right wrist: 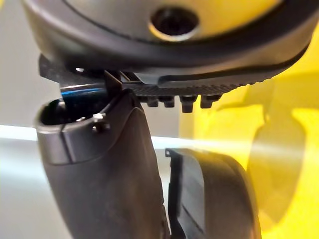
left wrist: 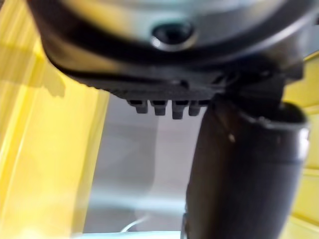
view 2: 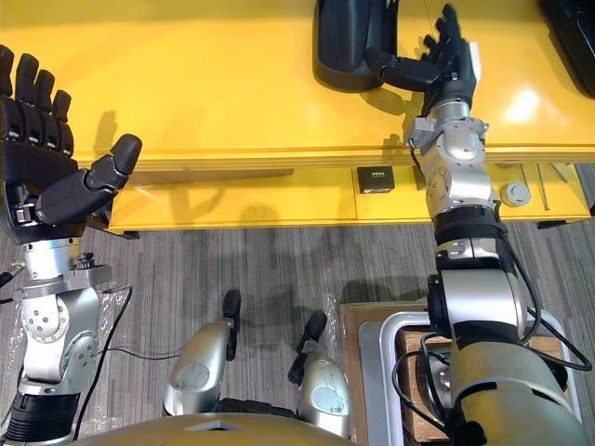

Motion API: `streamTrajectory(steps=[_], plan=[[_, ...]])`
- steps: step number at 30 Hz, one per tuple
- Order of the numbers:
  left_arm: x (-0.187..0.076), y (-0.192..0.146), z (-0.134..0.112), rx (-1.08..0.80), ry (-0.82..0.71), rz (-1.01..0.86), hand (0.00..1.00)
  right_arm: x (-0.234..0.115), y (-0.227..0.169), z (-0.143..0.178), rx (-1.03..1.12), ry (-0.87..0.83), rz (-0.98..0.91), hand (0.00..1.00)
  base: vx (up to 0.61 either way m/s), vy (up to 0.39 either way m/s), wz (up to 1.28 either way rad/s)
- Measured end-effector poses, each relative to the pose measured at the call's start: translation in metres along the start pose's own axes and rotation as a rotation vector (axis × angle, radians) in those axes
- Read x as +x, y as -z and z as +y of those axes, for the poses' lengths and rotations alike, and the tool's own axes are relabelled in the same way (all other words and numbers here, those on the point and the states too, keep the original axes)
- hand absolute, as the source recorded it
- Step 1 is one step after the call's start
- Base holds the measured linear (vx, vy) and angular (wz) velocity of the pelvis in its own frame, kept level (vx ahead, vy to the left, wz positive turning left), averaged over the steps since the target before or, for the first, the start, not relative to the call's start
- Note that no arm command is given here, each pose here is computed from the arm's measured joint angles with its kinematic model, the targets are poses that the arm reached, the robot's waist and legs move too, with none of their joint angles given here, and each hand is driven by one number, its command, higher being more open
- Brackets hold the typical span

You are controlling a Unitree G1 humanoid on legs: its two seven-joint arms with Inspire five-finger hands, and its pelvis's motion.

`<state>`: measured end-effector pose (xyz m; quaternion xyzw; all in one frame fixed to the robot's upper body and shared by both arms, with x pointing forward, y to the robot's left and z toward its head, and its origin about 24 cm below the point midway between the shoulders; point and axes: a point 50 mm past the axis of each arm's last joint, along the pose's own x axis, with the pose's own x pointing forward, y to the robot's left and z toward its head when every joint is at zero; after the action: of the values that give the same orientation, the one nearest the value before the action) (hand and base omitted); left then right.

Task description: Walk over and take three plastic housings, then place them on the shelf

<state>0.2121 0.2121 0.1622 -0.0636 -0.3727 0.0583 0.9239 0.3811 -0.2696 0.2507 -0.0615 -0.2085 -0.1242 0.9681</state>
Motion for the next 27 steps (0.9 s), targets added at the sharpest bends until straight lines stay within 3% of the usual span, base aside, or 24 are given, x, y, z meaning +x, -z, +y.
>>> streamTrajectory(steps=[6, 11, 19, 27], plan=[[-0.013, 0.006, 0.001, -0.003, -0.023, 0.059, 1.00, -0.021, -0.042, 0.002, -0.155, 0.034, -0.297, 1.00, 0.00, 0.012, -0.05], [-0.019, 0.008, -0.004, -0.023, -0.018, 0.074, 1.00, -0.061, -0.042, 0.007, -0.136, 0.049, -0.420, 1.00, 0.02, 0.011, -0.07], [-0.035, -0.001, -0.017, -0.082, -0.022, 0.080, 1.00, -0.167, 0.036, 0.010, -0.009, 0.094, -0.138, 1.00, 0.08, -0.006, -0.17], [-0.048, 0.005, -0.030, -0.101, 0.020, 0.126, 1.00, -0.232, 0.071, 0.006, 0.046, 0.187, 0.068, 1.00, 0.00, 0.004, -0.24]])
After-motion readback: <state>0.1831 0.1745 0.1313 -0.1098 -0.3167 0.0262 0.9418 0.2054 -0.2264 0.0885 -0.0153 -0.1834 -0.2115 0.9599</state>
